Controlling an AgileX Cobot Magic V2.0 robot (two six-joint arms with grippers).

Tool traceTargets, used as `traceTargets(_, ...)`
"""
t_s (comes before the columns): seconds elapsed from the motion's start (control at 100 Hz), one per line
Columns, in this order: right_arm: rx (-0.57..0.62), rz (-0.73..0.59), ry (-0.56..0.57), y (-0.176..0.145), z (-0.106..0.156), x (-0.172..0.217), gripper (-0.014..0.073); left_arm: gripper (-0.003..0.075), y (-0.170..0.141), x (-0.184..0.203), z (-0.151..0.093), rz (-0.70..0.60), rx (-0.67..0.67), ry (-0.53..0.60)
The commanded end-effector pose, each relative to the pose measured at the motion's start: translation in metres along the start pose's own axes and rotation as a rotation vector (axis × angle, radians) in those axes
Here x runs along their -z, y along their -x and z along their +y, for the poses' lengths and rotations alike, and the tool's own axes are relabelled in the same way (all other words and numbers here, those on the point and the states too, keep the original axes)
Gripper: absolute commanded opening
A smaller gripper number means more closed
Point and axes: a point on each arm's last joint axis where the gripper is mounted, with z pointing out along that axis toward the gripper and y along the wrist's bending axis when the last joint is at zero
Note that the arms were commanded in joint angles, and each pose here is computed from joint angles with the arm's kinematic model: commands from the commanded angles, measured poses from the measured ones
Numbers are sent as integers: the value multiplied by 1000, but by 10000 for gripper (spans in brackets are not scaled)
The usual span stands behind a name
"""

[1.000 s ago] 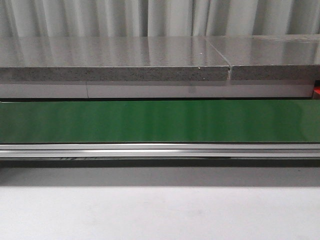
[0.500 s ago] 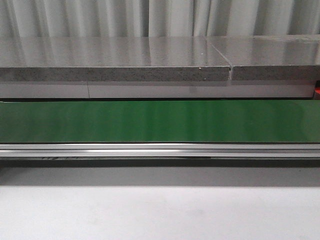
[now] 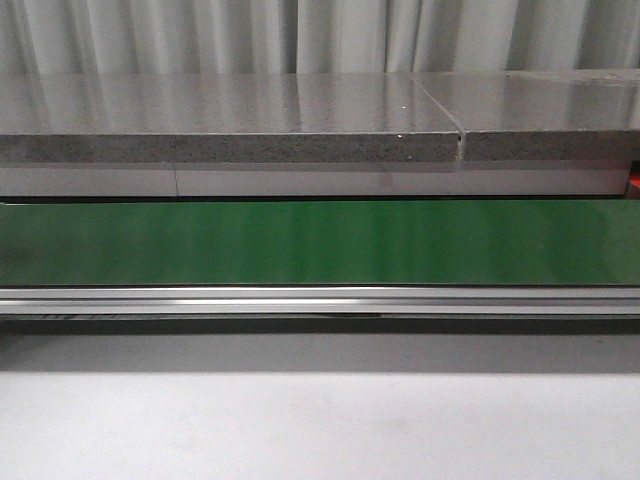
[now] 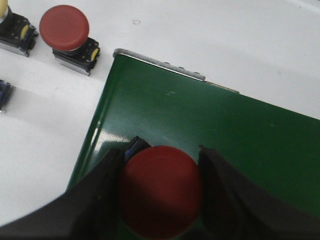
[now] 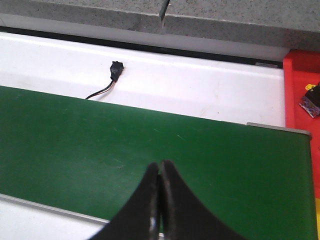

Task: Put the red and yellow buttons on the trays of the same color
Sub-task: 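Carry the red button onto the green belt and open the left gripper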

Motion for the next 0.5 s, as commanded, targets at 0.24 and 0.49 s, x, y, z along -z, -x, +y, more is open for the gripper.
traceTargets(0.24, 5, -86, -16, 12, 0, 8, -66, 84, 13, 8, -10, -115, 12, -55)
traceTargets(0.49, 5, -86, -16, 12, 0, 8, -66, 252, 11, -2, -9, -80, 14, -48)
